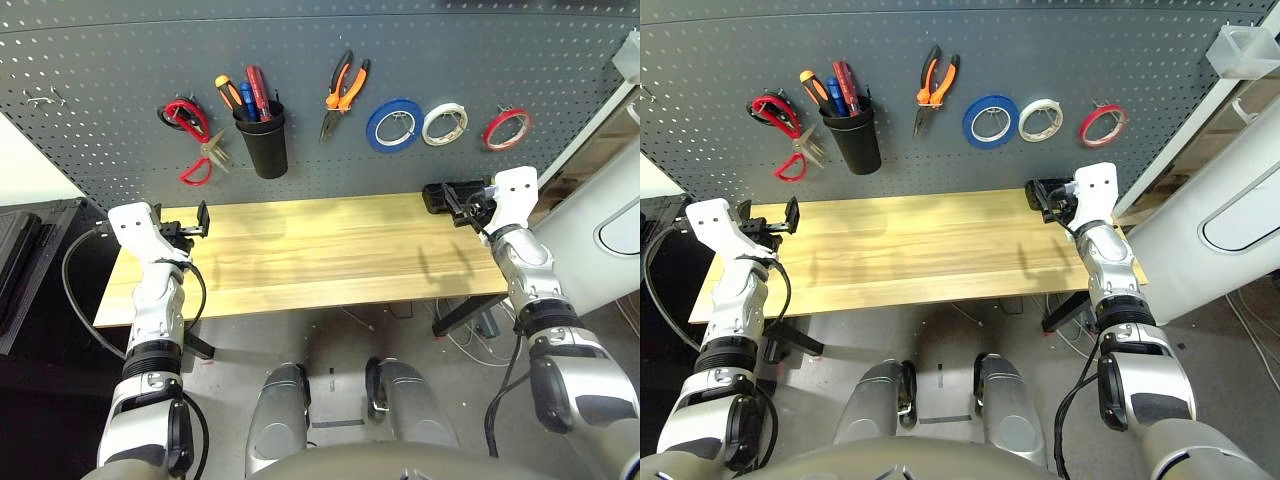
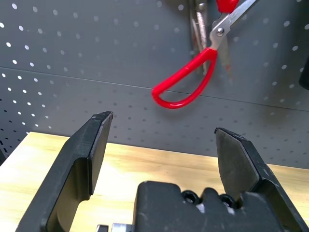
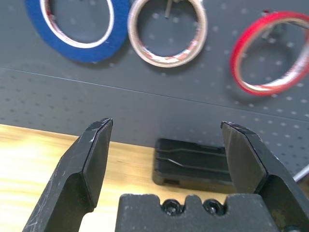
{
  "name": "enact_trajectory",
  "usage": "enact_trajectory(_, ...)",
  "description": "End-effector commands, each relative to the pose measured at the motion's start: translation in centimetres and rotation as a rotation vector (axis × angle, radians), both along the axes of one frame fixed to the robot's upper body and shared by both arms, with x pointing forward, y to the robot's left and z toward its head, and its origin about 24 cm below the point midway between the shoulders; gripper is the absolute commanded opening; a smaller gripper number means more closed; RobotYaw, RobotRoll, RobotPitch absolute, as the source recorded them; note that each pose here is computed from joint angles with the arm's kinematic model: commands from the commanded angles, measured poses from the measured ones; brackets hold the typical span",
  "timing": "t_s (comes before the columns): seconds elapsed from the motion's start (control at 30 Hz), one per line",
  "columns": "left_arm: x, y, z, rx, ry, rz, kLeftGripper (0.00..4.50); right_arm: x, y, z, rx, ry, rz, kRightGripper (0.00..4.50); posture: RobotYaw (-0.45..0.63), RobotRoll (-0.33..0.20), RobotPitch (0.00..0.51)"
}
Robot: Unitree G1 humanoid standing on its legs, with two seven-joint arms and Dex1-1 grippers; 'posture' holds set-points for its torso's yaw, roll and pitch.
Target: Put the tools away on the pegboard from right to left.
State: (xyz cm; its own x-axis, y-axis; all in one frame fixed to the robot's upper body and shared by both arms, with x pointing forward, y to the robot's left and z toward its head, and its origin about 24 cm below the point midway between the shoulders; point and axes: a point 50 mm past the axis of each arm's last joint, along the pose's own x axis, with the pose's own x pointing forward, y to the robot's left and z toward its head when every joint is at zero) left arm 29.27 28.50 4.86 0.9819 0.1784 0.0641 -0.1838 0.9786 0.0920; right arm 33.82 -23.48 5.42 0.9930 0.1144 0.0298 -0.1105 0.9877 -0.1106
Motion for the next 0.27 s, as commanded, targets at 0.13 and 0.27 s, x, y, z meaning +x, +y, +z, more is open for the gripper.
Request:
enact_trajectory(0.13, -0.20, -0.51, -0.62, -0.007, 0.013, -0.013, 4.46, 0.10, -0.18, -0.18, -0.006, 0.001, -0.016, 4.50, 0.00, 0.000, 0.087)
enact_trajectory(0.27, -0.40, -0.62, -0.51, -0.014, 0.009, -0.022, 4.46, -0.20, 0.02, -0.57, -0.002, 0.012, -0.004, 4.50, -0.02, 0.000, 0.102)
